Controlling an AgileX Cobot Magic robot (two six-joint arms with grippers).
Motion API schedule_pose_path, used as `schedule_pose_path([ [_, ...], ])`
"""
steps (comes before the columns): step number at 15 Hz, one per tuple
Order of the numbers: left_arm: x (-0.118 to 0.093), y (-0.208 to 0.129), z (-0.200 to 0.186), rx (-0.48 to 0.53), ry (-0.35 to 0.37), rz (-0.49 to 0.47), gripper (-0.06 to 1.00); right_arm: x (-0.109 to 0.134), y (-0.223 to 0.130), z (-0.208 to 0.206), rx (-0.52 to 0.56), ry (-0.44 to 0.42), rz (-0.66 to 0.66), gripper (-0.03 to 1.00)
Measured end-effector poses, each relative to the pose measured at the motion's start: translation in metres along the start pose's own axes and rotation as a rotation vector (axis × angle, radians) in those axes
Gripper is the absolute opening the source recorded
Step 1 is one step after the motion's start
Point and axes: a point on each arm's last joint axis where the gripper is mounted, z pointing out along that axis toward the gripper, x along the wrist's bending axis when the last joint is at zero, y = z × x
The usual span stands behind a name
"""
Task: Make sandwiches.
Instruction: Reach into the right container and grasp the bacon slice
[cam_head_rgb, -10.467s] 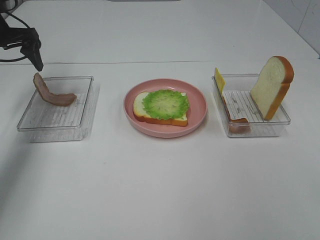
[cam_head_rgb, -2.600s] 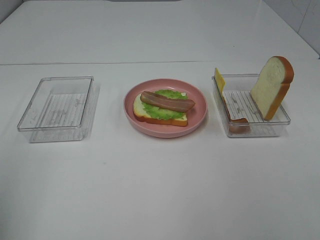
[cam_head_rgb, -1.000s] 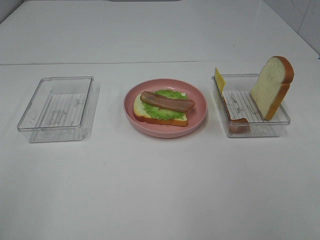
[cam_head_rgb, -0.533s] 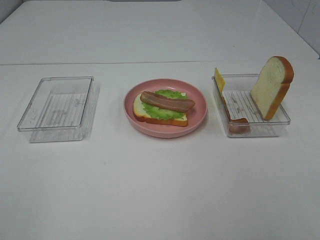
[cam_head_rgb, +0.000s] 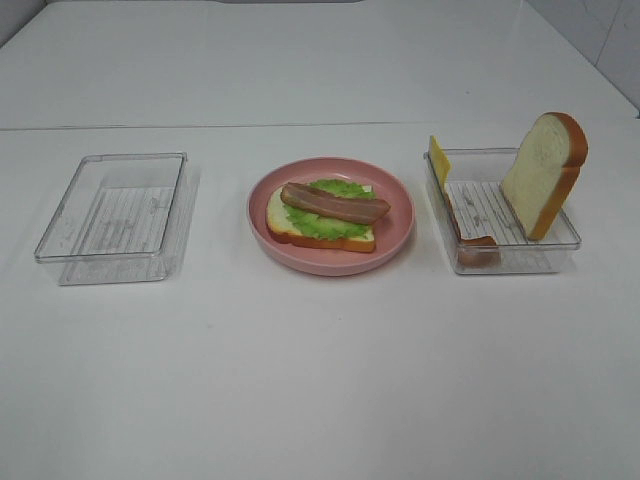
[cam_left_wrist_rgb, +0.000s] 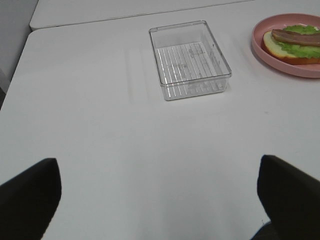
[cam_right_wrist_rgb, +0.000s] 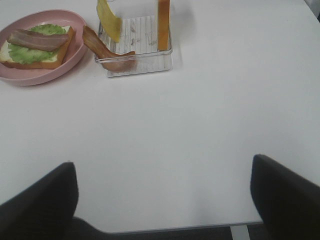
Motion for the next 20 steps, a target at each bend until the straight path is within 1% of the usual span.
schedule_pose_path([
  [10, 0.0, 0.0, 0.0, 0.0, 0.0, 0.0, 0.99, 0.0, 0.0, -0.001, -0.002, 0.0, 0.0, 0.89],
  [12, 0.0, 0.0, 0.0, 0.0, 0.0, 0.0, 0.99, 0.0, 0.009, -0.003, 0.004, -0.003, -0.001, 0.89],
  [13, 0.0, 0.0, 0.0, 0.0, 0.0, 0.0, 0.99, 0.0, 0.019, -0.002, 0.016, -0.012, -0.005, 0.89],
  [14, 0.0, 0.0, 0.0, 0.0, 0.0, 0.0, 0.99, 0.001, 0.035, 0.006, 0.046, -0.014, -0.005, 0.89],
  [15, 0.0, 0.0, 0.0, 0.0, 0.0, 0.0, 0.99, 0.002, 0.044, 0.017, 0.093, -0.017, -0.005, 0.89],
  [16, 0.0, 0.0, 0.0, 0.0, 0.0, 0.0, 0.99, 0.002, 0.049, 0.028, 0.154, -0.021, -0.005, 0.89],
  [17, 0.0, 0.0, 0.0, 0.0, 0.0, 0.0, 0.99, 0.002, 0.052, 0.035, 0.188, -0.023, -0.004, 0.89],
  [18, 0.0, 0.0, 0.0, 0.0, 0.0, 0.0, 0.99, 0.002, 0.06, 0.055, 0.293, -0.029, -0.004, 0.89],
  [20, 0.0, 0.0, 0.0, 0.0, 0.0, 0.0, 0.99, 0.003, 0.078, 0.08, 0.409, -0.037, -0.003, 0.89],
])
